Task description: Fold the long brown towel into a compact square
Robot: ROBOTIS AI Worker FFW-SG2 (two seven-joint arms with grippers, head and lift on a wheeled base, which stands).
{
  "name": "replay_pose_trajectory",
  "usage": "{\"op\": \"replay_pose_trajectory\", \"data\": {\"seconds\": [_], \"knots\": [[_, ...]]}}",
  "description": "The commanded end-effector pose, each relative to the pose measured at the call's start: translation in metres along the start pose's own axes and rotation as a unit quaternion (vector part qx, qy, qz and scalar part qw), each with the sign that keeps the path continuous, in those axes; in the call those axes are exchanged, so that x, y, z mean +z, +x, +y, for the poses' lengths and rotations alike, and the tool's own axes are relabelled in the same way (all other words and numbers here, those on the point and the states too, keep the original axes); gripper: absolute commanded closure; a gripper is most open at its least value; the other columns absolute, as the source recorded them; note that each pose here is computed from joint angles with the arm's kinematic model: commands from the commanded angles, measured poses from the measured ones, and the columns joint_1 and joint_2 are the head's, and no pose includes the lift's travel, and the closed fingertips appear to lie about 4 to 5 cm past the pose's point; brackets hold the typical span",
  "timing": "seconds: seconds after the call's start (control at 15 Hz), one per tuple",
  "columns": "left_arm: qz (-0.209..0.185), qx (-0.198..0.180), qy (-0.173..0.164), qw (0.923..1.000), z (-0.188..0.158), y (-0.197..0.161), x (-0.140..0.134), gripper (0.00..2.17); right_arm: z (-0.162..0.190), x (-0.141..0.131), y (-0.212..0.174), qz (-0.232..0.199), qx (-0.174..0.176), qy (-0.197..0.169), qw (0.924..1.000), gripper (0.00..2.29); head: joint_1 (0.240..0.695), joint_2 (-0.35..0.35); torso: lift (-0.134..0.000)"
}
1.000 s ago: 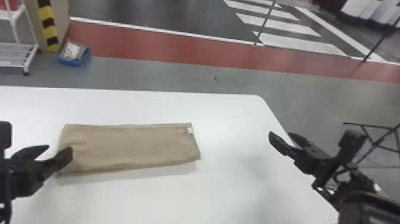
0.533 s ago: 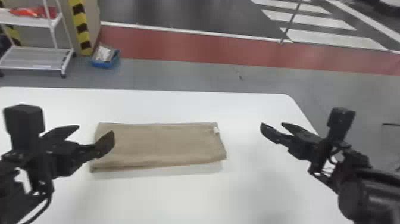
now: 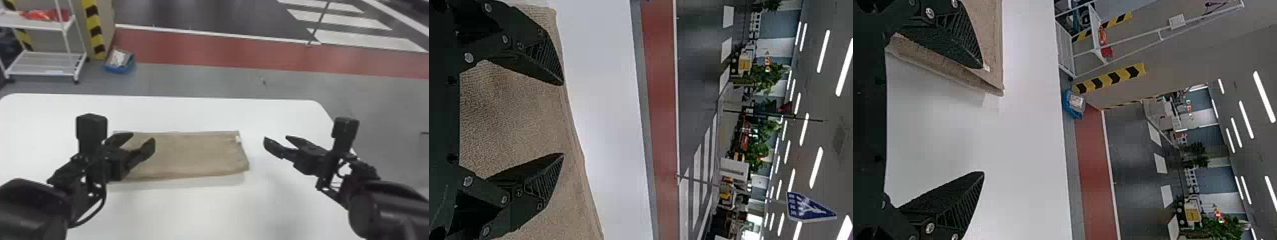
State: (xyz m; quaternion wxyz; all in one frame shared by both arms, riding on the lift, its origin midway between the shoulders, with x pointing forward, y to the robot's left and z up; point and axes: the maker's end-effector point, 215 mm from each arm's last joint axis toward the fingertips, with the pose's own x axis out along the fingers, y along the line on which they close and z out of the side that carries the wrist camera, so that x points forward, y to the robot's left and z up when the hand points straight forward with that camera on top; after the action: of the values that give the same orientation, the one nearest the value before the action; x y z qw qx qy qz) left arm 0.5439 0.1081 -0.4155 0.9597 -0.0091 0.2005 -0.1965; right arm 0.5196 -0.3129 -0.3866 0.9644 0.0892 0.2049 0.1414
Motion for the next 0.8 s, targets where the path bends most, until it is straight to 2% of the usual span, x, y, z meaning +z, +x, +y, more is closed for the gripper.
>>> {"op": "replay_pose_trajectory", "data": {"seconds": [0.0,0.13,0.27,0.4,0.53,0.73], "knots": [[0.013,0.005,0.005,0.9999,0.009,0.002,-0.011,2.13,-0.007,-0.002,-0.004,0.005,-0.004,0.009,0.9999,0.13,0.695,-0.209,-0.124],[0.024,0.019,0.027,0.9992,0.015,0.002,-0.02,2.13,-0.005,-0.001,-0.001,0.012,0.0,0.018,0.9998,0.13,0.695,-0.211,-0.124],[0.035,0.023,0.032,0.9986,0.017,0.001,-0.028,2.13,0.005,-0.002,0.007,0.021,0.008,0.015,0.9996,0.13,0.695,-0.205,-0.124],[0.046,0.025,0.037,0.9979,0.018,-0.001,-0.037,2.13,0.013,-0.032,0.017,0.09,-0.008,0.019,0.9957,0.13,0.695,-0.191,-0.124],[0.059,0.022,0.031,0.9976,0.016,-0.006,-0.044,2.13,0.024,-0.048,0.021,0.128,-0.012,0.021,0.9915,0.13,0.695,-0.178,-0.124],[0.067,0.021,0.032,0.997,0.017,-0.006,-0.049,2.13,0.04,-0.033,0.034,0.124,-0.004,0.013,0.9922,0.13,0.695,-0.159,-0.124]]}}
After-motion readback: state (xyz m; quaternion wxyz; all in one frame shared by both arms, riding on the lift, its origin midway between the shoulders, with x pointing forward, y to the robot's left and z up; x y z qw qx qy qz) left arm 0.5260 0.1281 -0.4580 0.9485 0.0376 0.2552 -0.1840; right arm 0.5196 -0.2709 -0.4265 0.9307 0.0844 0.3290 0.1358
